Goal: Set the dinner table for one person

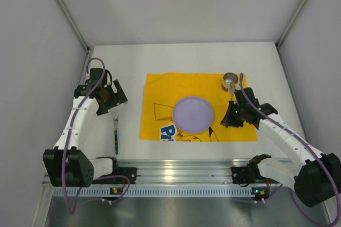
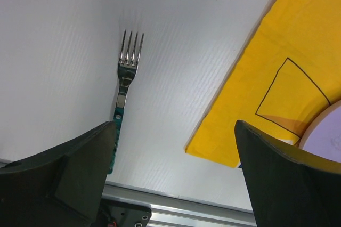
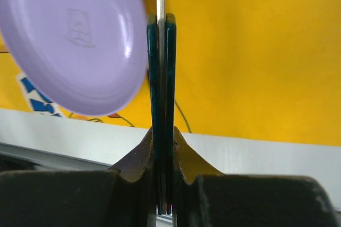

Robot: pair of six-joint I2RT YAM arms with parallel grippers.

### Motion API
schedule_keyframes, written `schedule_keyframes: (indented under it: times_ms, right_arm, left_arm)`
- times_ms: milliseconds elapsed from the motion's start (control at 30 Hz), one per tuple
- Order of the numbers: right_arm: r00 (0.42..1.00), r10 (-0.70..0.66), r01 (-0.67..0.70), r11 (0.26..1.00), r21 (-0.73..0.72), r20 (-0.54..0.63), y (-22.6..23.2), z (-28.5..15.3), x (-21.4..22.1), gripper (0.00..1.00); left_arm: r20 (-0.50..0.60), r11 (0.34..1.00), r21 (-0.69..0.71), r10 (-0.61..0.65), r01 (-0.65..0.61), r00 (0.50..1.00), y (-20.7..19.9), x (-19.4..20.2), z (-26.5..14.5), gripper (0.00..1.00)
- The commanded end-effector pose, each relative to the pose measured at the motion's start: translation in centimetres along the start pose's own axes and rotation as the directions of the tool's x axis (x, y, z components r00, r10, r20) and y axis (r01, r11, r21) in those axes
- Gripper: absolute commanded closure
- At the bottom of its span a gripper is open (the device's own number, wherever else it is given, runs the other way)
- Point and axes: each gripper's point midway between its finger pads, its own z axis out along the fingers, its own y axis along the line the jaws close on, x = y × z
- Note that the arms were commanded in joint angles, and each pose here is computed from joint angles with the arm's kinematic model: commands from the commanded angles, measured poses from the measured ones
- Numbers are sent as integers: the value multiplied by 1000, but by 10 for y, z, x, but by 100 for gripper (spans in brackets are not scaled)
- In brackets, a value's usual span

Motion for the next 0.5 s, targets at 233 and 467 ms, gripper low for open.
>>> schedule_keyframes:
  times_ms: [233,467]
  right_arm:
    - [995,-77,81,995,54,-71,-33,21,-5,100]
    - [982,-132,139,989,49,-136,-31,23,-6,100]
  left_arm:
    - [-53,1000,-23,-2,1,999,12,21,4,3]
    - [-46,1000,-27,-10,9,999,15,24,4,3]
